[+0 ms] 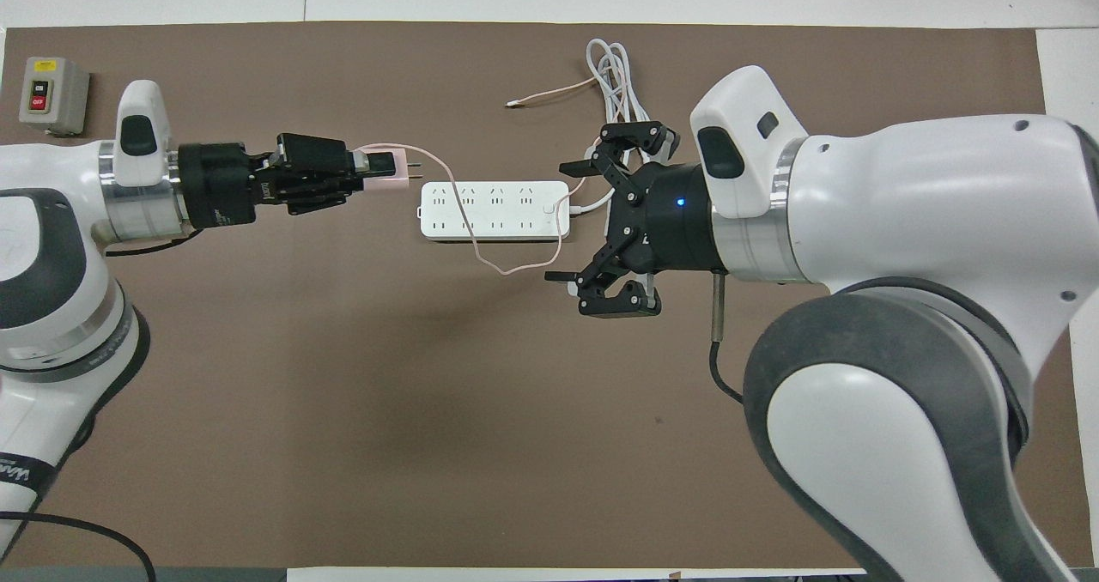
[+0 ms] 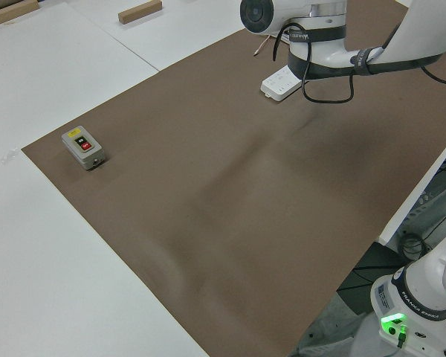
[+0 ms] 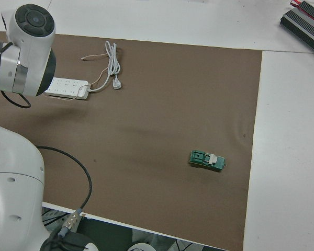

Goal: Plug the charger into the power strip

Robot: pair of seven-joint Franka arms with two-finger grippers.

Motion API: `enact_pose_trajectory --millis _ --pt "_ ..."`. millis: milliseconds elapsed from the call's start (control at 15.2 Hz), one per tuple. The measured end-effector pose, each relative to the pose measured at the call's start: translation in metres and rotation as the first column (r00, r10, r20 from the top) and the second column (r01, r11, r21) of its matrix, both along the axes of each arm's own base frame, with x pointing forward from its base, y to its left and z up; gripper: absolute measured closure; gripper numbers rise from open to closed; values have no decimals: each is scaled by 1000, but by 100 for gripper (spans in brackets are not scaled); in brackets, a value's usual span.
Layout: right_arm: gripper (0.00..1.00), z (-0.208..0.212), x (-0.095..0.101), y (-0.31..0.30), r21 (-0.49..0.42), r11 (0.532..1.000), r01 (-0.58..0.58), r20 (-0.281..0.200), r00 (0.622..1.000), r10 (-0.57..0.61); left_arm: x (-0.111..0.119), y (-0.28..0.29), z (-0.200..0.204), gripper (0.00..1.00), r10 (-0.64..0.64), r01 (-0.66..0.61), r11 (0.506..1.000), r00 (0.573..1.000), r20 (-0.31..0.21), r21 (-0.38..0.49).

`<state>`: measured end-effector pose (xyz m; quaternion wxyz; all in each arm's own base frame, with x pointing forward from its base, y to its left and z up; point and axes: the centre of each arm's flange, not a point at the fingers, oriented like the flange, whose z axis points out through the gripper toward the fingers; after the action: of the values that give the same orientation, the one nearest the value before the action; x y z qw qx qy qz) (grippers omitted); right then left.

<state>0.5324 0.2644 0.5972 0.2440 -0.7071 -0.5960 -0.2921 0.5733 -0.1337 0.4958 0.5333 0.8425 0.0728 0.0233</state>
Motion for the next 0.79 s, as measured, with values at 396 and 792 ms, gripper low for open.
enact_pose_trajectory --millis 396,792 --pt "0 15 -4 -46 -91 989 115 -127 984 -126 -17 20 51 68 17 15 913 997 -75 408" --pt "0 38 -24 -70 -231 932 278 -207 922 -326 -30 32 41 68 42 95 719 983 -180 689"
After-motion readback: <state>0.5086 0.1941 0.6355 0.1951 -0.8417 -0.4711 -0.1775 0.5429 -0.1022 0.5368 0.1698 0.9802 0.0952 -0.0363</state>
